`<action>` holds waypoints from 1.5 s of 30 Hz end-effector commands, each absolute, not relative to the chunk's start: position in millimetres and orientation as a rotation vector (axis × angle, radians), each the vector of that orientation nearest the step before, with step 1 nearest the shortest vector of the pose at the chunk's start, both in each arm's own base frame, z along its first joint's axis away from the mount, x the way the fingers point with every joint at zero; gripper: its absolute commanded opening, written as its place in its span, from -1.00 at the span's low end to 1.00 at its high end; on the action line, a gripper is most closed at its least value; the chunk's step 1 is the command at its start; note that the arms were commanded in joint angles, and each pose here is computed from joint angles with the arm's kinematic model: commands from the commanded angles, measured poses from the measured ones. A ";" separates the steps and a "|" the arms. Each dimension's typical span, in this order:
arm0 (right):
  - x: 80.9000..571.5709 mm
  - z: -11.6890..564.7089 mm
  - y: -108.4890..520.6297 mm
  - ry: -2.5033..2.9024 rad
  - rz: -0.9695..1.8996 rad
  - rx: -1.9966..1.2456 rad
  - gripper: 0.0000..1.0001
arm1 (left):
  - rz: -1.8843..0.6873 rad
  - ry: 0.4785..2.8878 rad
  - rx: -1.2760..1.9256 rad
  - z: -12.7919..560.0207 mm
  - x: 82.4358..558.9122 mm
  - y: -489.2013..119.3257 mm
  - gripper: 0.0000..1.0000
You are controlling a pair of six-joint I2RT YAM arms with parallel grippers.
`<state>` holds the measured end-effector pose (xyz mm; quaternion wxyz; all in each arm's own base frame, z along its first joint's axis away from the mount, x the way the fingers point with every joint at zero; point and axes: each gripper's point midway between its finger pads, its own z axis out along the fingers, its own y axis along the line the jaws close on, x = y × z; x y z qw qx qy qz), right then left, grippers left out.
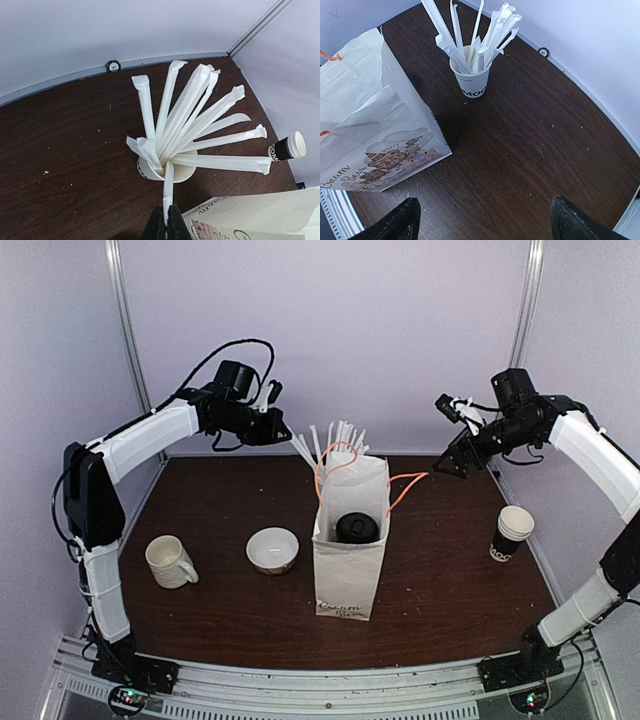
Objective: Pack the takeout coffee
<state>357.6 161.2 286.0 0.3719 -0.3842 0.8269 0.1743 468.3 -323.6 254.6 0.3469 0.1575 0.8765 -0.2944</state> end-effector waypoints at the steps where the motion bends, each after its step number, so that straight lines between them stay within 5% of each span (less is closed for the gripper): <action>1: 361.8 287.7 161.6 2.113 0.463 -0.970 0.86 | -0.781 2.189 0.410 299.8 460.4 -315.8 -1.00; 9: 362.7 285.4 162.2 2.117 0.468 -0.971 0.87 | -0.739 2.138 0.423 327.3 456.1 -307.4 -1.00; 22: 363.0 281.3 162.0 2.131 0.469 -0.975 0.87 | -0.838 2.165 0.437 283.8 486.1 -340.1 -1.00; 25: 363.0 279.7 161.6 2.137 0.469 -0.975 0.87 | -0.917 2.145 0.472 288.4 484.3 -352.2 -0.53; 34: 367.2 277.0 162.7 2.160 0.478 -0.979 0.88 | -0.753 2.135 0.472 295.6 477.9 -327.1 -0.68; 39: 369.8 273.2 163.6 2.176 0.484 -0.981 0.88 | -0.684 2.155 0.447 296.6 466.0 -309.5 -0.22; 45: 371.2 269.2 164.2 2.185 0.487 -0.984 0.88 | -0.748 2.171 0.432 292.8 436.2 -300.5 -0.11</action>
